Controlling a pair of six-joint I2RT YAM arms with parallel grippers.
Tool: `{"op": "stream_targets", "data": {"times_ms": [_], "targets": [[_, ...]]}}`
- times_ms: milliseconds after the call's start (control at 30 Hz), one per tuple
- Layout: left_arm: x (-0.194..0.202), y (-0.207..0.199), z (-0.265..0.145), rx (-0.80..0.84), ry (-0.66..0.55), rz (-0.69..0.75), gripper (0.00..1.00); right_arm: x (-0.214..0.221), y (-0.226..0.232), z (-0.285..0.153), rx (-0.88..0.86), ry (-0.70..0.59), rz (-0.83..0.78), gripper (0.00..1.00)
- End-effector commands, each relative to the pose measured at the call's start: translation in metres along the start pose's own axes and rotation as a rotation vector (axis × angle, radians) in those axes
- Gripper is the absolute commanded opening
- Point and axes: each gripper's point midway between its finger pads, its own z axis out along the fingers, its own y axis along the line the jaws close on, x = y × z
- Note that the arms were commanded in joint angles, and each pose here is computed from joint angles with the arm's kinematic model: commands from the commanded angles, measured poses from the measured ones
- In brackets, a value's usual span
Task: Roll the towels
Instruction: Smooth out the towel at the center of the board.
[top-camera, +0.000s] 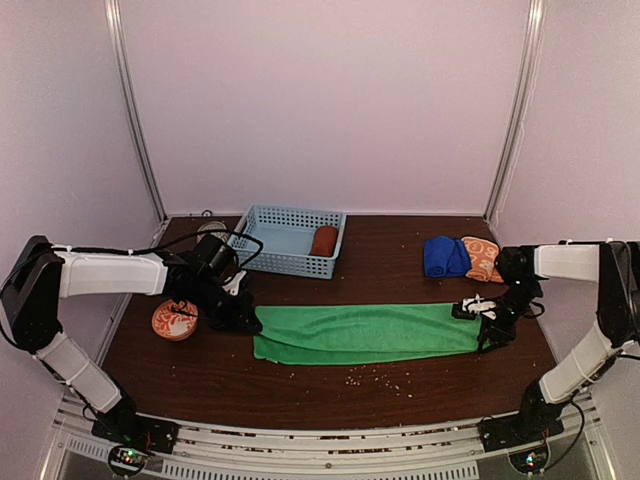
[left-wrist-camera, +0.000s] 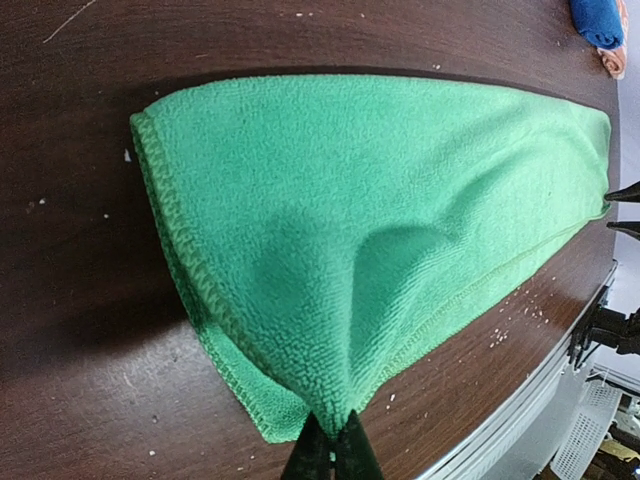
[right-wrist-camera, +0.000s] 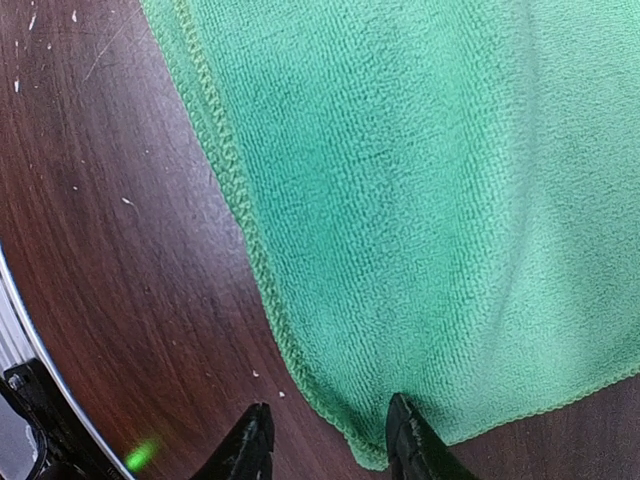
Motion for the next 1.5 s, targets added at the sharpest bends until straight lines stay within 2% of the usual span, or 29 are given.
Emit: {"op": "stream_targets", "data": {"times_ms": [0,167,467,533,1000,1233,1467], "targets": [[-0.007,-0.012,-0.006,0.028,-0.026,0.035,0.01,0.003,0.000,0.001,0.008,0.040,-0.015,0.38],[-0.006,-0.010,-0.005,0.022,-0.023,0.037,0.00,0.010,0.001,0.005,0.009,0.083,-0.010,0.33],[-0.004,-0.006,-0.003,0.008,-0.016,0.038,0.00,0.017,-0.006,-0.008,0.070,0.130,-0.020,0.06],[-0.004,-0.006,-0.003,0.008,-0.015,0.039,0.00,0.014,-0.008,-0.013,0.083,0.127,-0.024,0.03],[-0.006,-0.019,-0.013,0.051,-0.017,0.043,0.00,0.008,-0.039,-0.056,0.244,0.147,-0.044,0.00],[0.016,-0.017,-0.011,0.091,0.045,0.029,0.00,0.018,-0.034,-0.055,0.249,0.175,-0.053,0.00],[0.044,0.001,-0.005,0.077,0.109,-0.002,0.00,0.031,-0.018,-0.042,0.208,0.198,-0.065,0.00]]}}
